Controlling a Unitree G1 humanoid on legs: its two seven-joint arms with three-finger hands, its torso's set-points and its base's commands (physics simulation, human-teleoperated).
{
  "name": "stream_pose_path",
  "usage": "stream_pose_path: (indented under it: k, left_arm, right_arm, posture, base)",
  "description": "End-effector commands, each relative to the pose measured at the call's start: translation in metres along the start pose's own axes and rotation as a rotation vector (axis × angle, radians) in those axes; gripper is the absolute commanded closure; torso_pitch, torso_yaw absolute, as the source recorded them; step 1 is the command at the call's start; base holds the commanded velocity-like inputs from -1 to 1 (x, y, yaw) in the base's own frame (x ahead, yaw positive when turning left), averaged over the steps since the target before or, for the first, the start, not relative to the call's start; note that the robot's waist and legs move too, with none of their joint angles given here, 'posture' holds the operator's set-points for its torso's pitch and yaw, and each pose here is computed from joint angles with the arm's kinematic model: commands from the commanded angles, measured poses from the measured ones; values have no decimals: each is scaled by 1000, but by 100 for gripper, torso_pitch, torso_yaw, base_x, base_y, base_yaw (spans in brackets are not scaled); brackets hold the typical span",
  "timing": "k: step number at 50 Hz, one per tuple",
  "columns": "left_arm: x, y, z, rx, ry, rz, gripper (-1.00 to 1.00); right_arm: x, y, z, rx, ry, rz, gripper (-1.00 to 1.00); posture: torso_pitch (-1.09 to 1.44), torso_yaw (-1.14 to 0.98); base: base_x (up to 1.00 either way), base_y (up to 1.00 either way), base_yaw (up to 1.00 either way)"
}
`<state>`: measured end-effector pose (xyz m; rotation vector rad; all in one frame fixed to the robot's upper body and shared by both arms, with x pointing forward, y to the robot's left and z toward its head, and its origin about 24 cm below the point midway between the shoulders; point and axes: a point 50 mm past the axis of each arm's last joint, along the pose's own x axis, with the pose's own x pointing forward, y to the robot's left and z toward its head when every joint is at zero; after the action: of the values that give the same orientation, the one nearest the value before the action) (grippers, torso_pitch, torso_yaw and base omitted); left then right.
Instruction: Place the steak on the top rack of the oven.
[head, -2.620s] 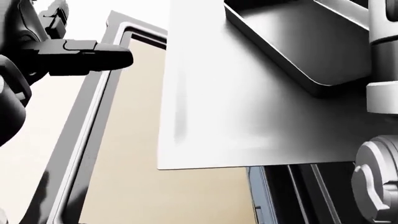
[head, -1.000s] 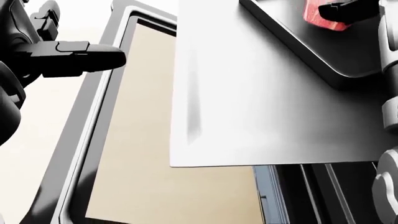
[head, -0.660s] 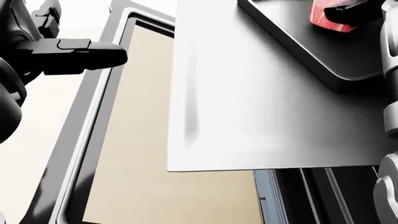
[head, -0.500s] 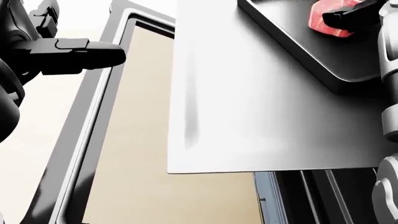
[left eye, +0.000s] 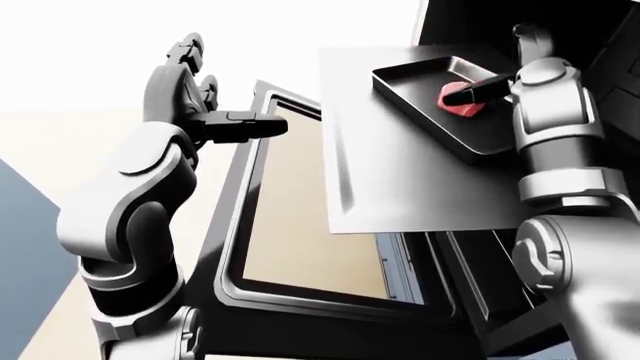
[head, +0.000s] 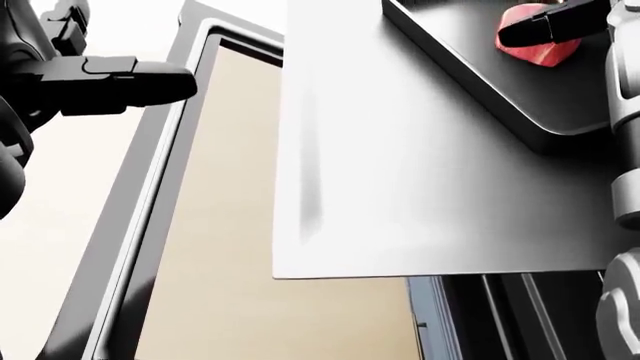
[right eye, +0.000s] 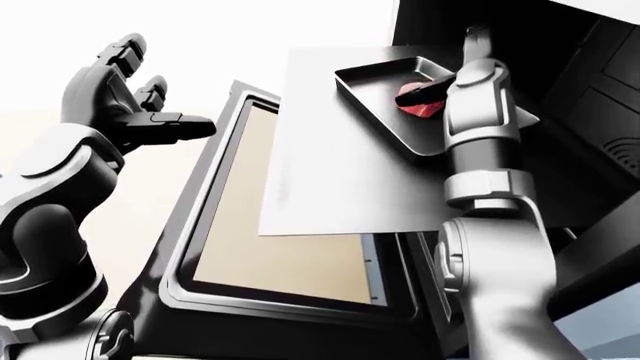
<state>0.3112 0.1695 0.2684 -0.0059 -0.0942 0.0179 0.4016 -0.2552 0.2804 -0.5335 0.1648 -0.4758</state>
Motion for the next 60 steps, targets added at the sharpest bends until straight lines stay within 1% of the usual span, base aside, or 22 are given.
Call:
stream_pose_path:
  k: [1, 5, 7, 8, 9, 10, 11, 12, 22, 23, 24, 25, 26, 27, 28, 36, 39, 42, 49, 52, 53, 60]
  left_arm:
    - [-4, 0, 18, -3, -87, 0, -100]
    - [-3, 0, 18, -1, -88, 1, -100]
    - [-1, 1, 20, 4, -89, 1, -100]
    - [0, 1, 20, 5, -88, 3, -100]
    - [0, 1, 22, 9, -89, 3, -100]
    - [0, 1, 22, 13, -89, 4, -100]
    - [1, 2, 24, 15, -90, 7, -100]
    - [3, 3, 25, 18, -91, 10, -100]
    - [12, 6, 41, 44, -106, 27, -100]
    - [13, 7, 42, 50, -107, 29, -100]
    - [13, 7, 43, 50, -108, 30, -100]
    - [14, 8, 44, 55, -109, 34, -100]
    - [14, 10, 45, 58, -110, 37, -100]
    - [14, 11, 46, 61, -111, 39, -100]
    - [14, 11, 48, 64, -112, 40, -100]
    - [15, 20, 54, 83, -118, 57, -100]
    - [15, 22, 55, 95, -119, 70, -100]
    - [15, 21, 58, 92, -122, 69, -100]
    - [18, 23, 61, 99, -129, 81, -100]
    - [18, 23, 63, 106, -137, 87, -100]
    - [19, 23, 64, 108, -141, 89, -100]
    - [19, 22, 73, 117, -175, 101, -100]
  right_arm:
    - [-5, -13, 22, 23, -86, -42, -100]
    - [-6, -11, 23, 27, -92, -32, -100]
    - [-9, -5, 29, 83, -95, 31, -100]
    - [-10, -4, 30, 95, -98, 38, -100]
    - [-12, -4, 35, 82, -110, 45, -100]
    - [-14, -3, 39, 114, -112, 64, -100]
    - [-17, -2, 44, 117, -119, 78, -100]
    - [-19, -1, 49, 156, -122, 105, -100]
    - [-41, 6, 84, 203, -179, 239, -100]
    - [-44, 8, 88, 228, -183, 265, -100]
    - [-45, 7, 89, 220, -183, 263, -100]
    - [-48, 8, 93, 244, -190, 286, -100]
    - [-51, 9, 97, 231, -197, 294, -100]
    - [-55, 10, 100, 257, -201, 315, -100]
    - [-56, 10, 101, 250, -203, 312, -100]
    - [-77, 11, 122, 284, -250, 354, -100]
    - [-87, 16, 126, 273, -277, 386, -100]
    - [-95, 20, 129, 254, -305, 410, -100]
    - [-106, 21, 136, 254, -341, 433, -100]
    - [-113, 23, 139, 253, -365, 447, -100]
    - [-115, 22, 142, 253, -388, 453, -100]
    - [-120, 17, 152, 239, -413, 443, -100]
  posture:
    - [0, 0]
    - [0, 0]
    - [0, 0]
    - [0, 0]
    - [0, 0]
    - [0, 0]
    - [0, 0]
    - [0, 0]
    - [0, 0]
    - [0, 0]
    - [0, 0]
    - [0, 0]
    - [0, 0]
    - [0, 0]
    - [0, 0]
    - [0, 0]
    - [0, 0]
    - [0, 0]
    - [0, 0]
    - [0, 0]
    - [0, 0]
    - [0, 0]
  base:
    - [0, 0, 0]
    - [0, 0, 0]
    - [0, 0, 0]
    - [0, 0, 0]
    - [0, 0, 0]
    - [0, 0, 0]
    - [0, 0, 0]
    - [0, 0, 0]
    - [0, 0, 0]
    - [0, 0, 0]
    - [0, 0, 0]
    - [0, 0, 0]
    - [0, 0, 0]
    - [0, 0, 0]
    - [0, 0, 0]
    - [0, 0, 0]
    - [0, 0, 0]
    - [0, 0, 0]
    - [0, 0, 0]
    - [0, 0, 0]
    - [0, 0, 0]
    - [0, 0, 0]
